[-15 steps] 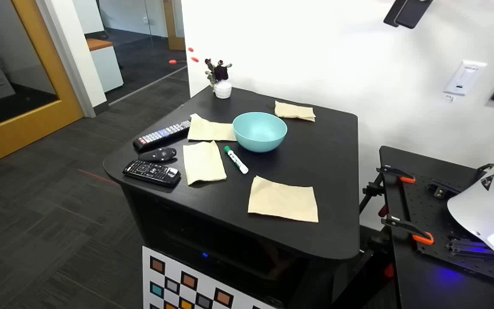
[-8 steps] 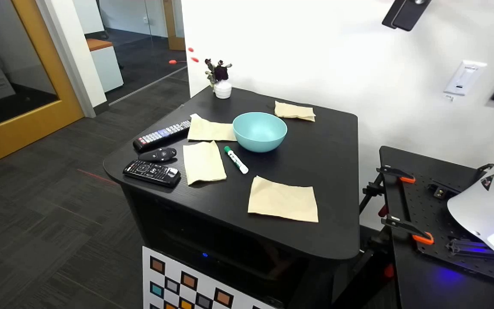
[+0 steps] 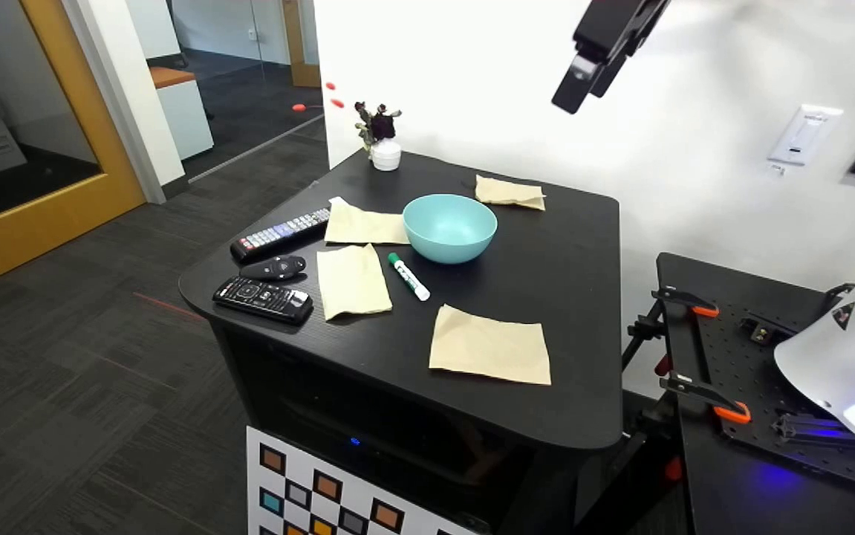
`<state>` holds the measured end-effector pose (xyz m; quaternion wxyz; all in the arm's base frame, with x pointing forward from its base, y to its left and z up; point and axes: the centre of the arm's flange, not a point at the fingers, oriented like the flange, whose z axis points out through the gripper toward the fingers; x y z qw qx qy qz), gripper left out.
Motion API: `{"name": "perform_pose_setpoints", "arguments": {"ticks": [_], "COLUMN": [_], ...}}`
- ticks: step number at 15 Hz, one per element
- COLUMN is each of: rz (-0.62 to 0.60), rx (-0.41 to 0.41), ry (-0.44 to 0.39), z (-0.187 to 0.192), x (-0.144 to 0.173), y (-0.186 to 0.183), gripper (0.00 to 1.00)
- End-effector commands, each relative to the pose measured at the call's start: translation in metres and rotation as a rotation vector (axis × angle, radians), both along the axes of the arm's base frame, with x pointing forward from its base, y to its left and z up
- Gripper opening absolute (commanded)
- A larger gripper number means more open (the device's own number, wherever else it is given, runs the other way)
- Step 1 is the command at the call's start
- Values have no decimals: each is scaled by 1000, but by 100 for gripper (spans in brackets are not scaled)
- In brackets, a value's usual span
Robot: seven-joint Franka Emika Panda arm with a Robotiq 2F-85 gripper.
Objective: Put the marker in the bowl
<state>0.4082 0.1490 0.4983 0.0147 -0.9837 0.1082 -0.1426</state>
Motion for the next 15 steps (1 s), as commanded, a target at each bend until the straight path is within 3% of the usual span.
{"name": "perform_pose_setpoints", "arguments": {"ticks": [1, 9, 15], "rz": [-130, -375, -562], "rx": [-28, 54, 61], "ry": [-13, -1, -9], "z": [-33, -125, -190], "x": [39, 102, 139], "y": [4, -13, -25], "gripper": [100, 100, 100]}}
